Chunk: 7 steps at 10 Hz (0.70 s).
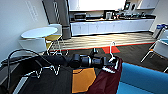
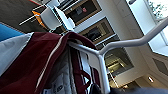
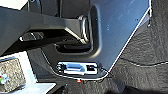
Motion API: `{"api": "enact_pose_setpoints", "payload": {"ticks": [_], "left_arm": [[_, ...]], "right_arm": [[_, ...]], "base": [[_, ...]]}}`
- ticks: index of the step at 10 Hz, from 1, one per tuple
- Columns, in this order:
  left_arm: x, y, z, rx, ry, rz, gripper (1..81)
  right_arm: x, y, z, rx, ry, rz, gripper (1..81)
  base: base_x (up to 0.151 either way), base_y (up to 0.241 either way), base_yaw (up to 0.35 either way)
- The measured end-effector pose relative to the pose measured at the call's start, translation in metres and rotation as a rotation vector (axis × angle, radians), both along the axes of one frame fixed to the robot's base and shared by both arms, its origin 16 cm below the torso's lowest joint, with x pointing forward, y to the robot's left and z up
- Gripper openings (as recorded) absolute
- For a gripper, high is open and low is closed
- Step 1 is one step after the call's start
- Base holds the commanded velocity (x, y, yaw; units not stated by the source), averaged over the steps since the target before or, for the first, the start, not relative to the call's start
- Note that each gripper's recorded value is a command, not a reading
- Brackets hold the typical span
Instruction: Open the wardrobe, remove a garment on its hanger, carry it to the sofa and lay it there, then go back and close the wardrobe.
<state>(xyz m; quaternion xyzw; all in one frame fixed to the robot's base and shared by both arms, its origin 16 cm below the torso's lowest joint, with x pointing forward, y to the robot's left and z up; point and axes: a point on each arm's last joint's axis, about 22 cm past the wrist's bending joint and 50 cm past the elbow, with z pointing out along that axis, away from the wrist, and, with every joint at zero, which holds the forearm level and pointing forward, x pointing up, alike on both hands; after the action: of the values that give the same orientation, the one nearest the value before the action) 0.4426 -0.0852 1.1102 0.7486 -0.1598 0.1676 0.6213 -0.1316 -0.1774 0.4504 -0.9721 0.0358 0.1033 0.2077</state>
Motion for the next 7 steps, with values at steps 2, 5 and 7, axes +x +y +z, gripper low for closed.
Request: {"api": "enact_pose_setpoints", "payload": {"ticks": [2,5,7], "left_arm": [[0.0037,0.0012,-0.0027,-0.002,0.001,0.004,1.0],[0.0036,0.0009,-0.0018,-0.003,-0.001,0.003,1.0],[0.0029,0.0016,-0.0014,-0.004,-0.002,0.002,1.0]], "right_arm": [[0.0072,0.0005,-0.0017,0.000,-0.009,-0.002,81.1],[0.0068,0.0005,-0.0016,0.000,-0.008,-0.002,81.1],[0.0064,0.0005,-0.0015,0.000,-0.008,-0.002,81.1]], "base": [[0.000,0.000,-0.278],[0.000,0.000,-0.279],[0.000,0.000,-0.279]]}}
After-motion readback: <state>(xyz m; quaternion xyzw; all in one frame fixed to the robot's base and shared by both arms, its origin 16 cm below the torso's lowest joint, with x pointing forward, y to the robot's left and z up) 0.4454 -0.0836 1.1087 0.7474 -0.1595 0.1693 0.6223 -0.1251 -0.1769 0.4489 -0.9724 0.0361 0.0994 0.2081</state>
